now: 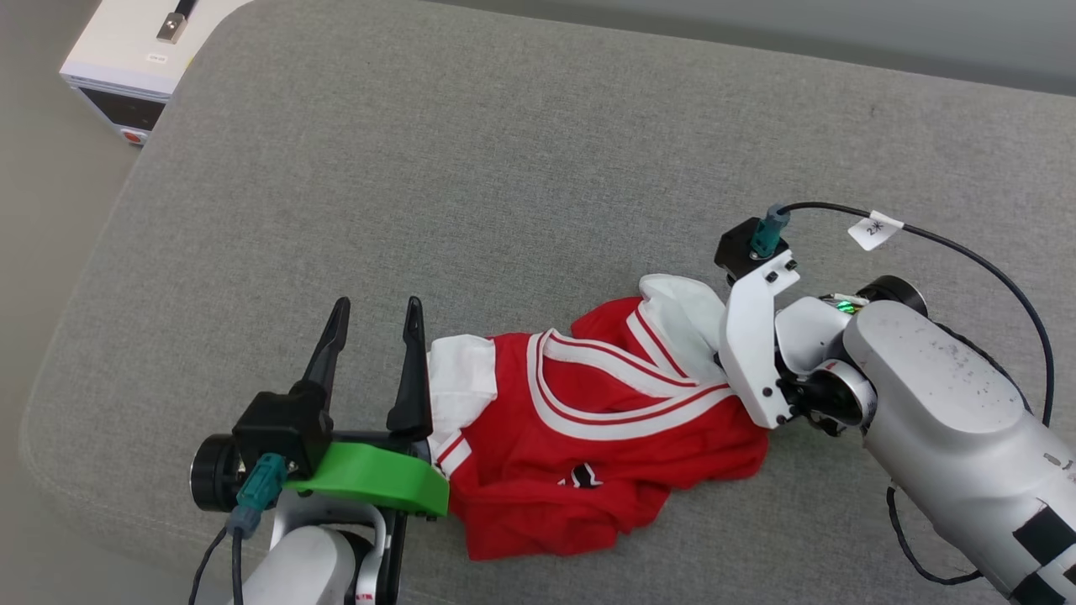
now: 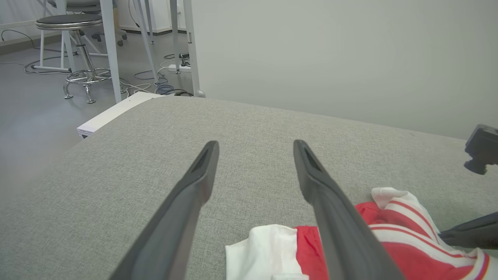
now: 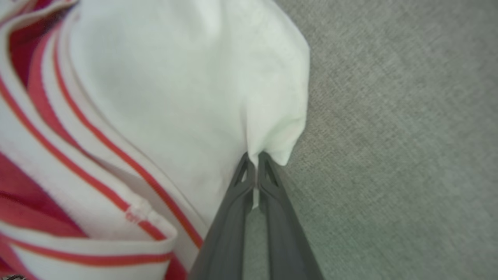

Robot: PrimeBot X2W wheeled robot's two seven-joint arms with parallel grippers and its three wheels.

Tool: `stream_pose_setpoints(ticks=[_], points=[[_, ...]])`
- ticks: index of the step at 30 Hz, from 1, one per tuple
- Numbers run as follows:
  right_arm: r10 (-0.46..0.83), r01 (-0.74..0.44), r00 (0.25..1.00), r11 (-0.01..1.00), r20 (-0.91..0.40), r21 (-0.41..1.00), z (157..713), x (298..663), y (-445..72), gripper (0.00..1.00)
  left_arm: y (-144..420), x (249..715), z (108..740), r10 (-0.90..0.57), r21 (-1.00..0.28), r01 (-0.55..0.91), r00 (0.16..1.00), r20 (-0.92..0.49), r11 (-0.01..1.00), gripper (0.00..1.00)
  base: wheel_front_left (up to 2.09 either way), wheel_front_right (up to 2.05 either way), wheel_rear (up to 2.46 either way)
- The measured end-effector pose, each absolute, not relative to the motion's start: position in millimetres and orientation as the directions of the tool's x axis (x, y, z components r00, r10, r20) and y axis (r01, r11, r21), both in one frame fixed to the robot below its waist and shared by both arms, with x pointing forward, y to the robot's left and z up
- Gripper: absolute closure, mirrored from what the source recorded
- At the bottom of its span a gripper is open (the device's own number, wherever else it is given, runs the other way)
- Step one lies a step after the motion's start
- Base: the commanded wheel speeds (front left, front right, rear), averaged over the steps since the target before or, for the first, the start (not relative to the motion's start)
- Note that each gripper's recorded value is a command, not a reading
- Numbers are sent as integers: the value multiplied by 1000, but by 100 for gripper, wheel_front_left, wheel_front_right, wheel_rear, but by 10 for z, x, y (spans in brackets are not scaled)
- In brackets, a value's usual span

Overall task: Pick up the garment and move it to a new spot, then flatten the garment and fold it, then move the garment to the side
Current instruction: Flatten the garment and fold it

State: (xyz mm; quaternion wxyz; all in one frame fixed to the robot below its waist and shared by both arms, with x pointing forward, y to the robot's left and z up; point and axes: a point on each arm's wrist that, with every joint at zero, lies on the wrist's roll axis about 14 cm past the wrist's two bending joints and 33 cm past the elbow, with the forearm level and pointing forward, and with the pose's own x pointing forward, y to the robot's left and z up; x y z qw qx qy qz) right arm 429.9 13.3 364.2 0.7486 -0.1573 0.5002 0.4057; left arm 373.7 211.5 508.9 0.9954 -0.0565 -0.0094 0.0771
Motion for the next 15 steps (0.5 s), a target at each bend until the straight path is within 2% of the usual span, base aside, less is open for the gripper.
stream_pose_setpoints(ticks=[6,7,8,15], points=[[495,-732,253,660,-831,170,3789,4438,78,100,2128,3710,5149,156,-108,-152,987,32,983,0,0,0,0],[500,-725,277,670,-820,163,3835,4481,50,100,2130,3699,5159,157,-109,-152,987,35,982,0,0,0,0],[502,-700,333,699,-798,147,3926,4591,-65,100,2127,3687,5177,156,-111,-151,987,41,982,0,0,0,0],[468,-598,519,797,-715,87,4286,4900,-594,100,2070,3665,5211,131,-110,-124,990,54,986,0,0,0,0]])
